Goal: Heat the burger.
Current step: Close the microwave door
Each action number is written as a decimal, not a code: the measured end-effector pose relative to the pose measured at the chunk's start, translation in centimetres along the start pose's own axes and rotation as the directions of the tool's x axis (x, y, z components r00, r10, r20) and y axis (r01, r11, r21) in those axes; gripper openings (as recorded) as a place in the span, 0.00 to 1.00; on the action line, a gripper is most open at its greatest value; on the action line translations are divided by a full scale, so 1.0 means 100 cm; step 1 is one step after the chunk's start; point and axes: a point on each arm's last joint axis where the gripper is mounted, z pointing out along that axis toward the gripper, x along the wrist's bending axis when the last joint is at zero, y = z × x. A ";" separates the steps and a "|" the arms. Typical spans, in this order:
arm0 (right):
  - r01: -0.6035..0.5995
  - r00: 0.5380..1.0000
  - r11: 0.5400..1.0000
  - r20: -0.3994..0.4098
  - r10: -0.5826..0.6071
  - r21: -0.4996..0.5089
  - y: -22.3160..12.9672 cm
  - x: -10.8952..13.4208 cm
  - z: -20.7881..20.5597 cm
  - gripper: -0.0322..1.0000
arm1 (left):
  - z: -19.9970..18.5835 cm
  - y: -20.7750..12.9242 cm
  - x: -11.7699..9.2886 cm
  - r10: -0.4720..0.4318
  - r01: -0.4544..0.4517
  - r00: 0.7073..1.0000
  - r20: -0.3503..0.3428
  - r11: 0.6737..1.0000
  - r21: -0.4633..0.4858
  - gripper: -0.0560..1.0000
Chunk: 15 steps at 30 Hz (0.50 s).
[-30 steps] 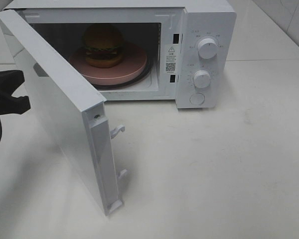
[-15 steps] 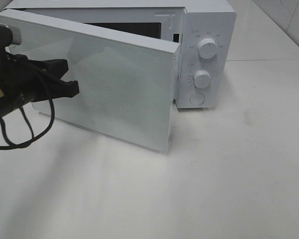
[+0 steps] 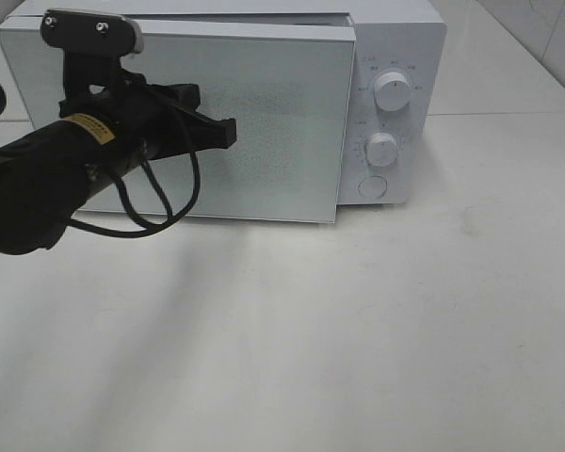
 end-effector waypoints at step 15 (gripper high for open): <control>0.000 1.000 1.000 0.000 0.000 0.000 0.000 0.000 0.000 0.77 | 0.043 0.001 -0.035 0.008 -0.010 0.999 0.042 0.998 0.057 0.05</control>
